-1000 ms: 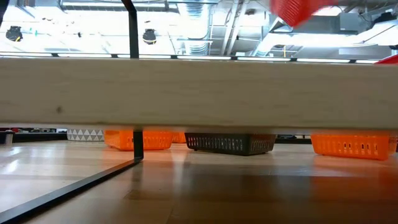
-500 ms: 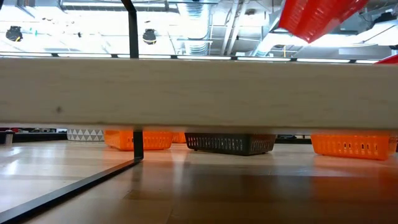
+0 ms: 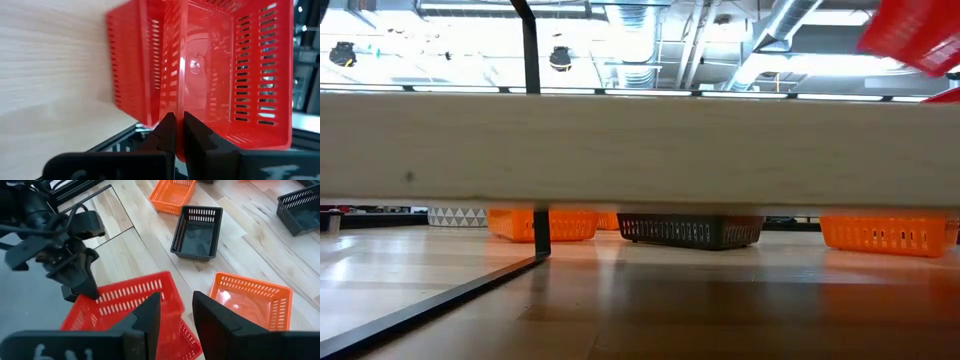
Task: Stack baskets on shelf by color
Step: Stack the red bin on top of the red bin on the shelf
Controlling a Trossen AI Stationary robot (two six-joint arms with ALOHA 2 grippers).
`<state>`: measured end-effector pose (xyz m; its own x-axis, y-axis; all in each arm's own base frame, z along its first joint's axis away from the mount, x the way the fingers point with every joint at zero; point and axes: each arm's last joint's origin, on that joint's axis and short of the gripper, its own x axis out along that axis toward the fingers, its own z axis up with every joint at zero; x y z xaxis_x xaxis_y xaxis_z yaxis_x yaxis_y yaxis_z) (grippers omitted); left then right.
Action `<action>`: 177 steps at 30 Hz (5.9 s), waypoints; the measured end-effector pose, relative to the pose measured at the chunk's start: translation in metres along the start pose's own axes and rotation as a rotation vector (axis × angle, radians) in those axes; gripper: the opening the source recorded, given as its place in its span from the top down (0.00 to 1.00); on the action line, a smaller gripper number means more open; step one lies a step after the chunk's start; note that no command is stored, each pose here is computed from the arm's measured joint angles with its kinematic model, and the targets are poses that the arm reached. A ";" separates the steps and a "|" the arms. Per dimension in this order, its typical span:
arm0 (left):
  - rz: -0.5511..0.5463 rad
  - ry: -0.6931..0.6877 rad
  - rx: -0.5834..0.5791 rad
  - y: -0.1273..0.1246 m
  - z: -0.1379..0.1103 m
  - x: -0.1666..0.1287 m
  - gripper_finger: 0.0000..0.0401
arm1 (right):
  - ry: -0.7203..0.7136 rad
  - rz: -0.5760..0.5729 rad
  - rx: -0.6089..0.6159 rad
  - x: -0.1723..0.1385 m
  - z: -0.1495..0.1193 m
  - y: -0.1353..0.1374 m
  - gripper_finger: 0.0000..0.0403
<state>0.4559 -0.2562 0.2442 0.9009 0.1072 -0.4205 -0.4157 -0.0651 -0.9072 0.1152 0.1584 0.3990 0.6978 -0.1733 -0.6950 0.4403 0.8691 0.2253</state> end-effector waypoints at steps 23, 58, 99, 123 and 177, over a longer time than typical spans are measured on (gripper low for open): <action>0.034 0.018 0.064 -0.020 -0.012 0.016 1.00 | -0.009 0.002 0.001 0.000 0.000 0.000 0.66; 0.094 0.061 0.042 -0.018 0.000 0.024 0.79 | -0.008 0.002 -0.009 0.000 0.000 0.000 0.66; 0.067 0.167 0.308 -0.044 0.018 0.017 0.52 | 0.454 -0.171 -0.289 0.054 -0.055 0.053 0.68; 0.111 0.078 0.531 -0.079 0.038 -0.039 0.52 | 0.603 -0.356 -0.339 0.096 -0.071 0.021 0.71; 0.170 0.078 0.629 -0.079 0.044 -0.047 0.52 | 0.566 -0.146 -0.596 0.125 -0.029 0.016 0.71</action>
<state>0.4408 -0.2126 0.3348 0.8128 0.0725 -0.5780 -0.5252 0.5204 -0.6733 0.1936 0.1638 0.2959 0.1979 -0.1826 -0.9631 0.0202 0.9831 -0.1822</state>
